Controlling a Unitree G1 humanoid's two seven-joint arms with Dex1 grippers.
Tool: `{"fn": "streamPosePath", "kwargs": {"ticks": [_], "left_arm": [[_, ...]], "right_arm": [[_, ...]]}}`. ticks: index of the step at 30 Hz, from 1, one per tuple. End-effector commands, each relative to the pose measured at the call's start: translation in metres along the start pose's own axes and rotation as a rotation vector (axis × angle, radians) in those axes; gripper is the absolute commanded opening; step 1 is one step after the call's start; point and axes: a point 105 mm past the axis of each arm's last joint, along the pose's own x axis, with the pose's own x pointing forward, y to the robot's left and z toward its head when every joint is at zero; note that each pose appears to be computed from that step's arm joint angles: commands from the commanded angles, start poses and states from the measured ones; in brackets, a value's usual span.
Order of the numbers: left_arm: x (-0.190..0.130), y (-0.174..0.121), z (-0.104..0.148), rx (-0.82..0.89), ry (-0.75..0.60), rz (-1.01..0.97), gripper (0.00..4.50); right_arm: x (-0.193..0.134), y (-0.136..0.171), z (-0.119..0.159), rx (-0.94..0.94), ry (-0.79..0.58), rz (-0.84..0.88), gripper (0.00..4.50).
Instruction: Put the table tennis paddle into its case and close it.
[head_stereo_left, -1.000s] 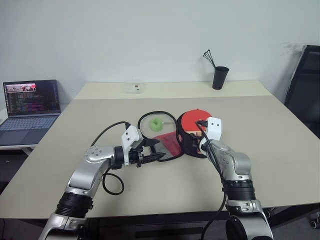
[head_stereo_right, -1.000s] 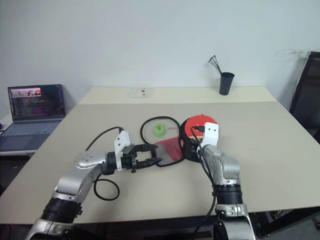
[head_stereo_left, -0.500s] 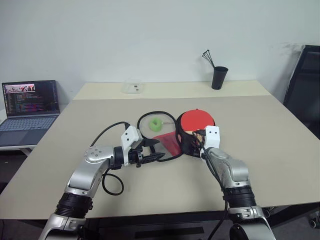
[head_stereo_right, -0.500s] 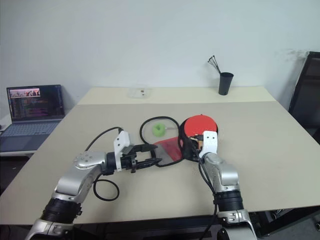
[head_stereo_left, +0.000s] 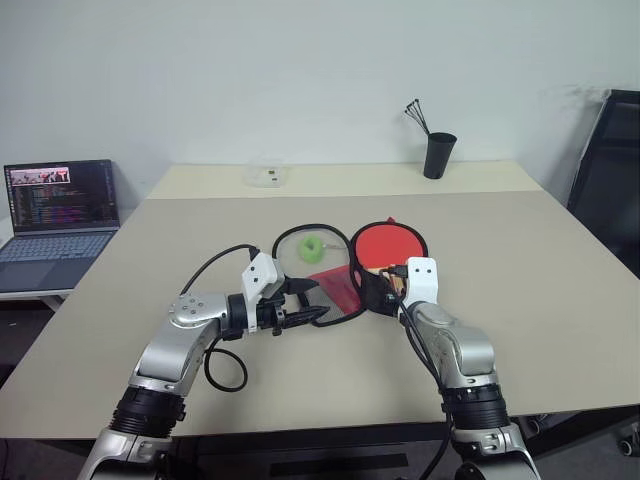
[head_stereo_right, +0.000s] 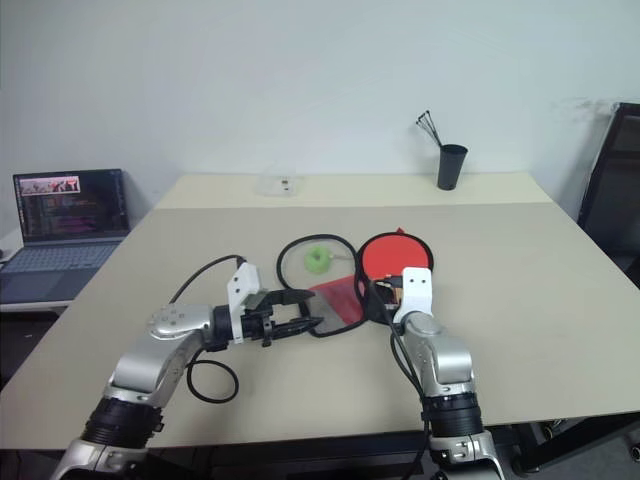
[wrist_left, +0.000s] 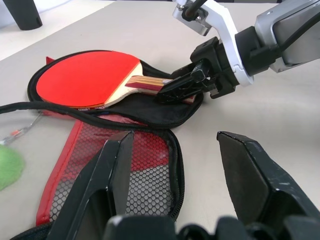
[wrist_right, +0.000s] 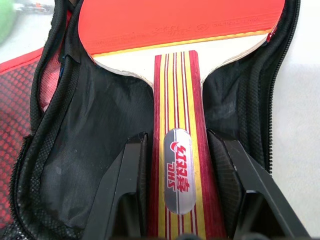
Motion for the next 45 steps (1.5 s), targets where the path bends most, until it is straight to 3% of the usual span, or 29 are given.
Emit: {"fn": "streamPosePath", "kwargs": {"ticks": [1, 3, 12, 17, 22, 25, 31, 32, 45], "left_arm": [[-0.002, 0.001, 0.012, 0.041, -0.033, 0.007, 2.91], [-0.002, 0.001, 0.012, 0.041, -0.034, 0.007, 2.91], [-0.003, 0.003, 0.012, 0.044, -0.029, 0.024, 2.91], [-0.012, 0.025, 0.001, 0.056, 0.034, 0.146, 2.91], [-0.025, 0.050, -0.015, 0.063, 0.114, 0.260, 2.91], [-0.033, 0.068, -0.030, 0.058, 0.193, 0.348, 2.30], [-0.023, 0.074, -0.043, 0.029, 0.236, 0.367, 0.18], [-0.022, 0.075, -0.046, 0.022, 0.245, 0.373, 0.01], [-0.025, 0.093, -0.077, -0.024, 0.362, 0.522, 0.01]], "right_arm": [[-0.004, -0.002, 0.012, 0.009, -0.050, -0.007, 1.43], [-0.004, 0.001, 0.016, 0.028, -0.066, 0.013, 1.43], [-0.016, 0.018, 0.048, -0.035, -0.223, 0.120, 4.37], [-0.069, 0.051, 0.077, -0.168, -0.283, 0.590, 4.44], [-0.117, 0.033, 0.079, -0.372, -0.236, 0.852, 4.44], [-0.126, 0.015, 0.086, -0.425, -0.227, 0.865, 4.50], [-0.123, 0.001, 0.091, -0.447, -0.231, 0.809, 4.50], [-0.123, 0.001, 0.090, -0.446, -0.231, 0.808, 4.50], [-0.123, -0.003, 0.086, -0.459, -0.224, 0.782, 4.50]]}}
